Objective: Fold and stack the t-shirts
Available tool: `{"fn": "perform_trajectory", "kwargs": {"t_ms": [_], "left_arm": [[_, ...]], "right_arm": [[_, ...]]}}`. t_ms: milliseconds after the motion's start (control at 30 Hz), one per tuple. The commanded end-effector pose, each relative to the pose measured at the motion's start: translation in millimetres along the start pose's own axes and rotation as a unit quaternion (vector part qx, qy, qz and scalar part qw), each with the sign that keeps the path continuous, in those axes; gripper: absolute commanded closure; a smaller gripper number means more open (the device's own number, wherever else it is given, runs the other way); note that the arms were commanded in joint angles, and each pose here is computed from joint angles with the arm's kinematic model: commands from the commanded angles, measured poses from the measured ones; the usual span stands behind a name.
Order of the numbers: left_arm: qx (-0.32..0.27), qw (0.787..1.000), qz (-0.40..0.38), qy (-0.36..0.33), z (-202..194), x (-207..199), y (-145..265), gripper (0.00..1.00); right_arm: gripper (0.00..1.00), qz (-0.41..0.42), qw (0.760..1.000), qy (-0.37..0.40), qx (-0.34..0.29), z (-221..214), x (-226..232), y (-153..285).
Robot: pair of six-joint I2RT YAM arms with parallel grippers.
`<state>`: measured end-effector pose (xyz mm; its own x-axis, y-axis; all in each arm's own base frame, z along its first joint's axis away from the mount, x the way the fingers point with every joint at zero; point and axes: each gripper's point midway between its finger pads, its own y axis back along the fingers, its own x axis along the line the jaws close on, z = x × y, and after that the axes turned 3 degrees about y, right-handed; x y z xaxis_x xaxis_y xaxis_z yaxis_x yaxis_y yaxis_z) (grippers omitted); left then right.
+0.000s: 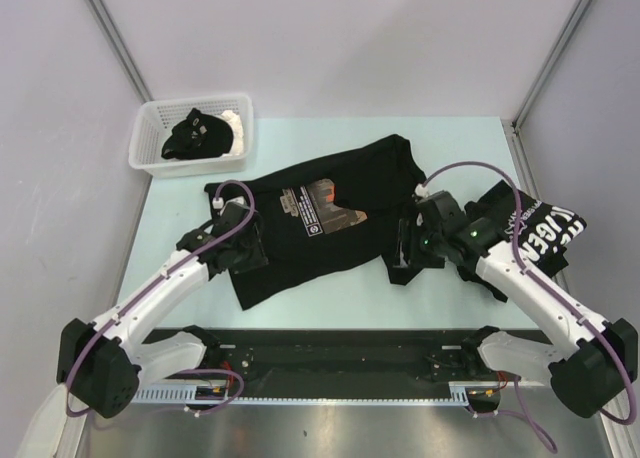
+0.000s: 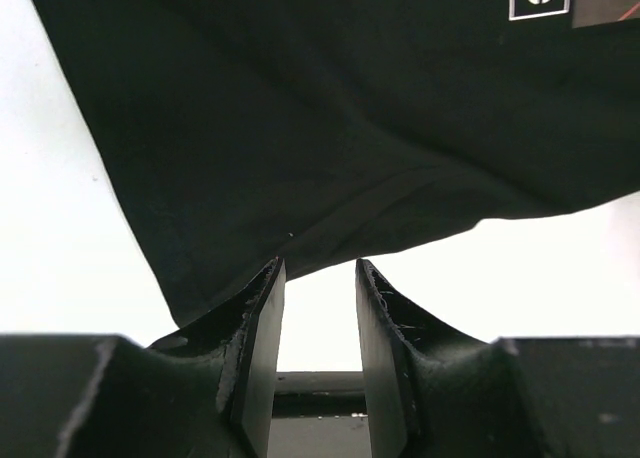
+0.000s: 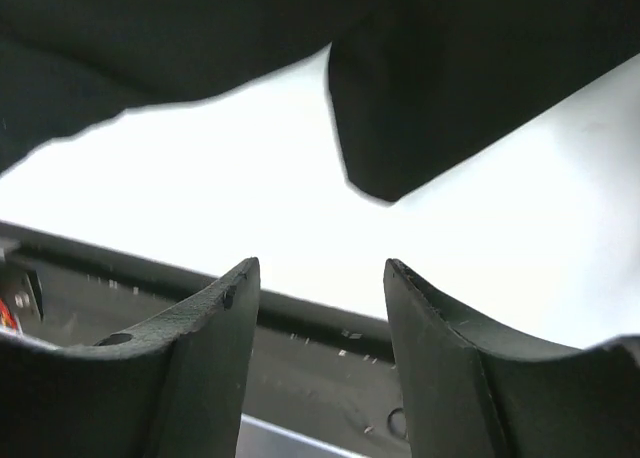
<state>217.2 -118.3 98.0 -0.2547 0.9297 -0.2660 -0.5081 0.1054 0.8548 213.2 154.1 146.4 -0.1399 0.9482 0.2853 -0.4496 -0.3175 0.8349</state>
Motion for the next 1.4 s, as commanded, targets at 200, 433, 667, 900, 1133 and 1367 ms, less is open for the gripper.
{"fn": "perform_trajectory", "kwargs": {"t_ms": [200, 433, 667, 900, 1133, 1367], "left_arm": [[-0.028, 0.999, -0.038, -0.022, 22, -22, 23, 0.60], [-0.043, 0.997, -0.044, -0.036, 30, -23, 38, 0.60], [-0.049, 0.997, -0.049, -0.036, 32, -24, 43, 0.60], [-0.052, 0.997, -0.050, -0.031, 34, -25, 45, 0.60], [-0.054, 0.997, -0.052, -0.030, 39, -30, 46, 0.60], [-0.056, 0.997, -0.049, -0.026, 40, -29, 47, 0.60]], "right_arm": [[0.42, -0.007, 0.998, 0.058, -0.038, -32, 31, -35], [0.42, -0.054, 0.990, 0.113, -0.060, -26, 28, -56], [0.42, -0.110, 0.976, 0.180, -0.052, -20, 11, -73], [0.42, -0.124, 0.972, 0.199, -0.034, -24, 5, -86], [0.42, -0.136, 0.968, 0.211, -0.015, -31, -1, -101], [0.42, -0.148, 0.964, 0.222, -0.008, -30, -5, -113]]}}
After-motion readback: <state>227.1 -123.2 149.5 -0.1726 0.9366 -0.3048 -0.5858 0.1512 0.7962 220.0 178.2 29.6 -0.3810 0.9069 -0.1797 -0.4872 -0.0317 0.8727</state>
